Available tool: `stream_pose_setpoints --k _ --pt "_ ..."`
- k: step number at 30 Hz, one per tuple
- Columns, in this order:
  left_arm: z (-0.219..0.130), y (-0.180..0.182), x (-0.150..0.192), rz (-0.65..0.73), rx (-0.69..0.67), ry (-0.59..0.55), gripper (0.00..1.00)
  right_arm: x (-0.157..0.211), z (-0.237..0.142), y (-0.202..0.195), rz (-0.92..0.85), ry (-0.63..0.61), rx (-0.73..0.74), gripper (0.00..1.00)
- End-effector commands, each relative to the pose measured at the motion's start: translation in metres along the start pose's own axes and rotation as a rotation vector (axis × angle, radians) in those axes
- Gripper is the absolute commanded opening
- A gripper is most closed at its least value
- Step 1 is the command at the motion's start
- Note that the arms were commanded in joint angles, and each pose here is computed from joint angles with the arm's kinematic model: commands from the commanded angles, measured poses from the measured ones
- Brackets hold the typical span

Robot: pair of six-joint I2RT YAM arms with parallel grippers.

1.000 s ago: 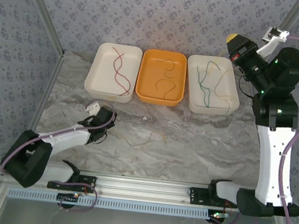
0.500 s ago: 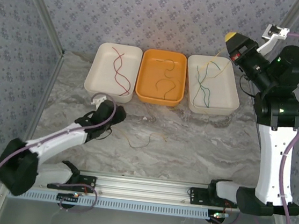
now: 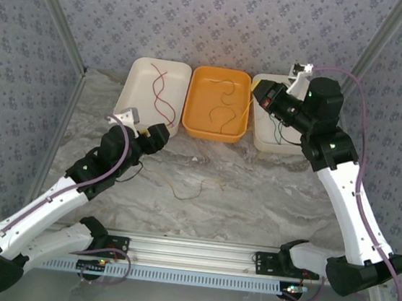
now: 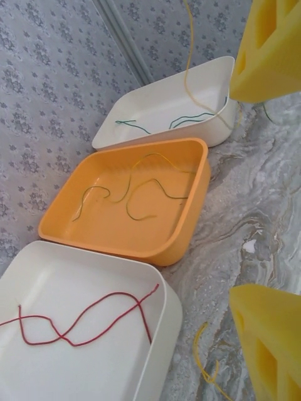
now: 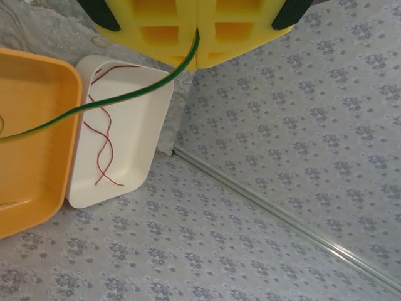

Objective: Untangle the cables

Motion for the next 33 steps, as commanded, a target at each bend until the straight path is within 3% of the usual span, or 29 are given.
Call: stream_pose_setpoints --k 1,4,9,18,24,28,33 --pt "0.001 -0.004 0.016 -0.06 0.057 0.054 0.78 -0.007 -0.012 0.021 -0.063 -0.061 -0.061 0.0" --pt "0.011 -0.018 0.034 -0.145 0.132 0.105 0.8 -0.001 -0.012 0.018 -0.064 -0.046 -0.05 0.0" --pt "0.021 -0.042 0.066 -0.127 0.194 0.182 0.75 0.023 -0.008 0.002 -0.076 -0.002 -0.008 0.0" --pt "0.015 -0.047 0.113 -0.049 0.142 0.247 0.67 0.054 -0.046 -0.097 -0.095 -0.052 0.252 0.0" --pt "0.015 -0.016 0.131 -0.012 0.004 0.254 0.67 0.06 -0.07 -0.152 -0.008 -0.064 0.341 0.0" --pt "0.01 0.026 0.129 0.024 -0.205 0.227 0.69 0.061 -0.071 -0.172 0.002 -0.067 0.389 0.0" --pt "0.011 0.085 0.123 -0.057 -0.383 0.276 0.7 0.066 -0.065 -0.201 0.011 -0.039 0.478 0.0"
Point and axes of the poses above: each hand's point on the last joint's axis, 136 mm out from that joint toward the fingers, its own z axis out along the fingers, its own y axis along the line the jaws close on, x = y × z, the point moved 3 cm from there along -z, back along the fingers, and after that the axes turned 10 degrees about z, right-handed, at the moved point
